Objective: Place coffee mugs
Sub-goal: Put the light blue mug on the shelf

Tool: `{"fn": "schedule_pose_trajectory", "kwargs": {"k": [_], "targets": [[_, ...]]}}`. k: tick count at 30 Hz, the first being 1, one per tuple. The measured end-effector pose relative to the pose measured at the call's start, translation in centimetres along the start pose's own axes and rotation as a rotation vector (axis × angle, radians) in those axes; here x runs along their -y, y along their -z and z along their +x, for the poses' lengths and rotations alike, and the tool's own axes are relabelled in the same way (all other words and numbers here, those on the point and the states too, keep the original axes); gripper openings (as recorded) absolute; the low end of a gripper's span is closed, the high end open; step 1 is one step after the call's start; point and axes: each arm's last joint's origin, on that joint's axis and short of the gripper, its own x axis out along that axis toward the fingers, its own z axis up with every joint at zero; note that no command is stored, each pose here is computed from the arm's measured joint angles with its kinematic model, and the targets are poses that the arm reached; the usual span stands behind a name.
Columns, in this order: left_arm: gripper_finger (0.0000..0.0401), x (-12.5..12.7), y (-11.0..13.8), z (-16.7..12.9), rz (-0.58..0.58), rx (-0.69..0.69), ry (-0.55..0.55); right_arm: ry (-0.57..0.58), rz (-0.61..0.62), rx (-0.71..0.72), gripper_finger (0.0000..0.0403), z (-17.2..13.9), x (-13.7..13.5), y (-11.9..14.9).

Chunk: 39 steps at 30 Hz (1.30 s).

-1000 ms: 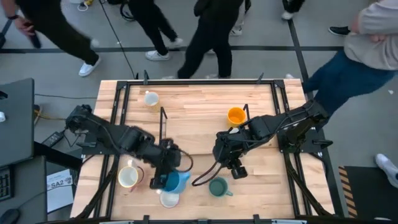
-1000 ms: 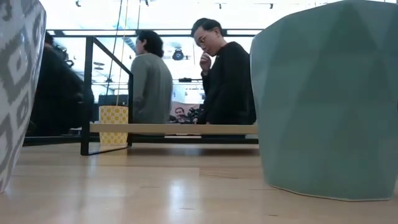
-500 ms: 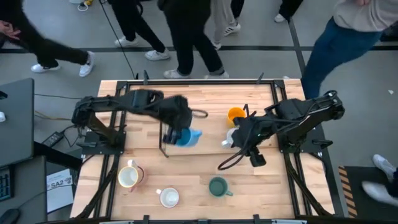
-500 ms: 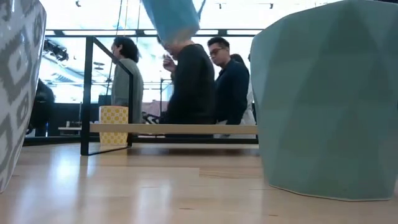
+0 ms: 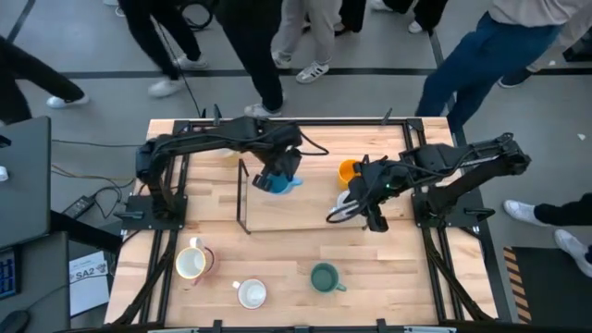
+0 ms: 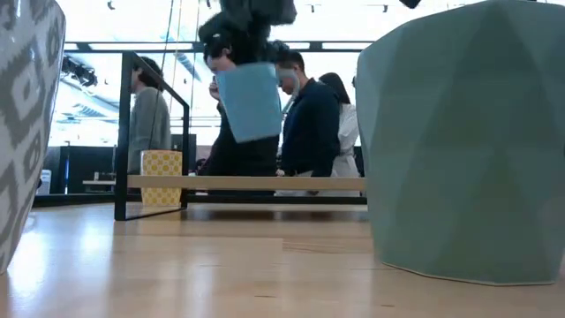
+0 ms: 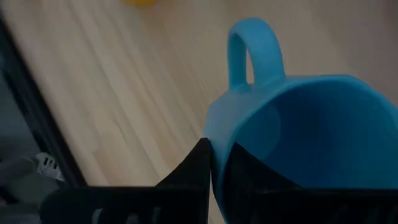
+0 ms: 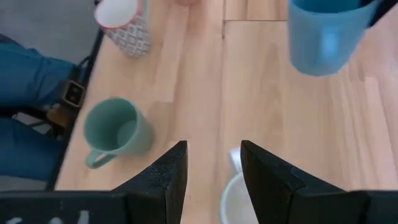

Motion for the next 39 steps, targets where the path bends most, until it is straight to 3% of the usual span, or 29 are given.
{"fn": "schedule_pose_trajectory", "kwargs": {"k": [5,14,39], "targets": [[0.0029,-0.6,0.1,3.0,0.073,-0.054,0.050,0.032,0.000,-0.017,0.0155,0.4,1.2,0.3],[0.0029,-0.7,0.2,5.5,0.171,-0.100,0.110,0.067,-0.011,-0.022,0.0155,0.6,2.5,0.2],[0.0061,-0.9,-0.1,6.1,0.198,-0.083,0.089,0.023,-0.029,-0.006,0.0155,0.6,2.7,0.0]]}}
